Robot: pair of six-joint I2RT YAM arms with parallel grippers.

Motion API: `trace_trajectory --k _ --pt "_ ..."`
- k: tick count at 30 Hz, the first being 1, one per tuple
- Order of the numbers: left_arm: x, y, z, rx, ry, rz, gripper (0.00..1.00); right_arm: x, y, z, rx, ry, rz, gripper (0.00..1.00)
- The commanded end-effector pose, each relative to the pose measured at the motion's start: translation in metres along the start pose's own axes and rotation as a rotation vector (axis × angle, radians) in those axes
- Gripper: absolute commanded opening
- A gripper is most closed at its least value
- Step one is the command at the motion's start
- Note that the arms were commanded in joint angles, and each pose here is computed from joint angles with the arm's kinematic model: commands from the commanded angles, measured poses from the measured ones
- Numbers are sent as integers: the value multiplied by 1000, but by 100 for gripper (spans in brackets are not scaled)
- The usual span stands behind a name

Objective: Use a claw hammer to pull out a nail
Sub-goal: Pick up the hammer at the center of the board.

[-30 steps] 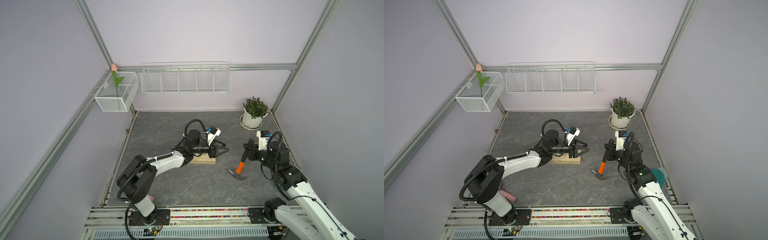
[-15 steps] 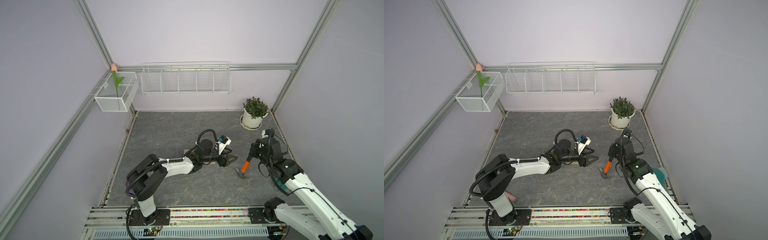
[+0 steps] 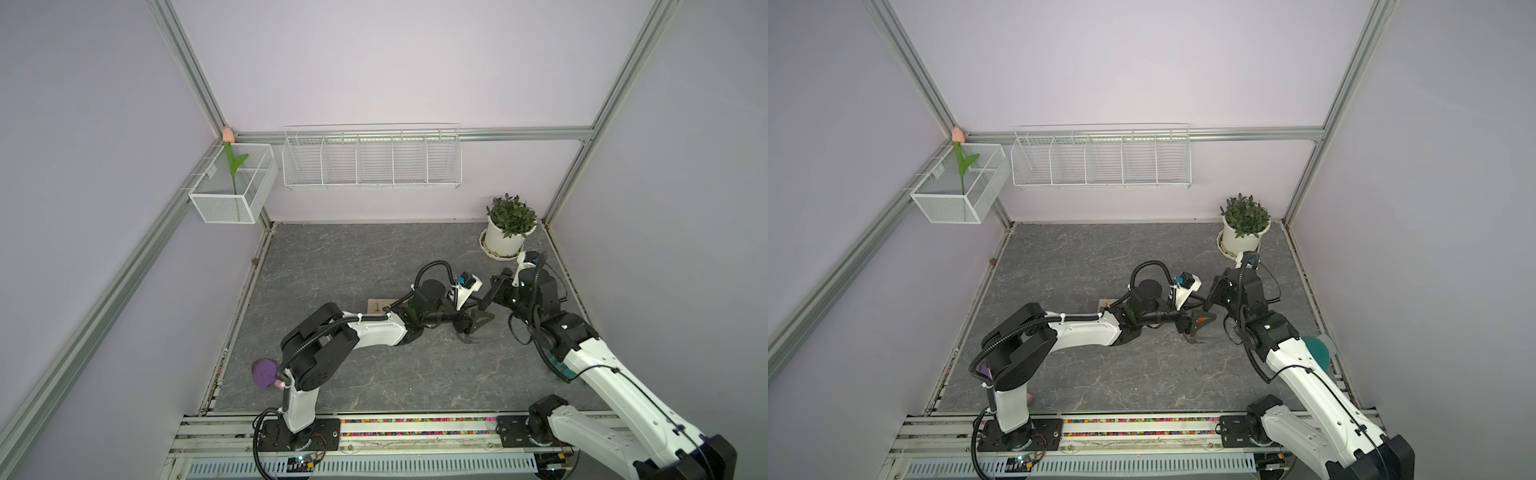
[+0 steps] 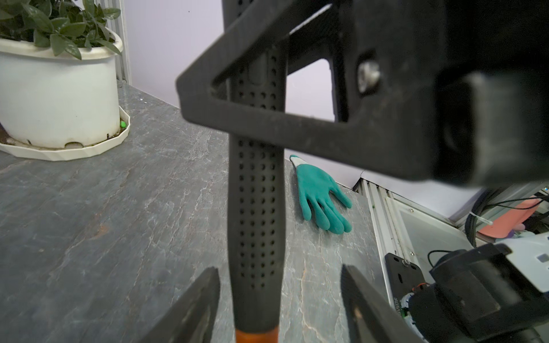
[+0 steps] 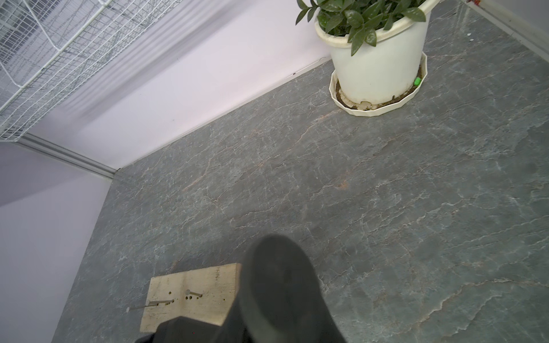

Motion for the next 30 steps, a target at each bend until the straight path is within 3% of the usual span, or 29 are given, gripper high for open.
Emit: trace_trajectory --k 1,5,10,12,13,15,17,18,21,24,30 --pt "7 5 -6 25 27 12 64 -6 23 11 73 -36 139 7" --pt "9 10 -13 44 59 49 58 -9 22 10 63 -33 143 7" --pt "7 10 -12 50 31 54 25 -6 19 7 41 -12 129 7" --pt "6 10 -11 48 28 49 4 -5 19 5 29 -1 129 7" --pt "5 9 -11 47 25 48 0 -4 19 5 21 6 132 8" --pt "1 9 -9 42 13 39 0 -4 19 5 -5 31 160 21" --pt "-7 12 -5 20 -16 16 0 -4 18 7 -26 62 221 49" --pt "-13 14 -3 7 -36 2 0 -6 18 7 -35 92 295 61" --pt "-30 22 2 -34 -92 -68 0 -13 21 2 -64 194 548 83" --pt "-45 23 10 -40 -141 -153 0 -26 21 -1 -120 222 747 90" --pt "-63 10 23 9 -152 -271 0 -38 18 1 -173 214 910 92"
Point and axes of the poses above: each gripper's point midway between its finger pads, its own x axis out along the fingers, its own y axis along the line the jaws close on, z = x × y, the point moved 7 cm from there along -x, back along the fingers, and after that the axes turned 13 degrees about x, right-handed, at the moved point
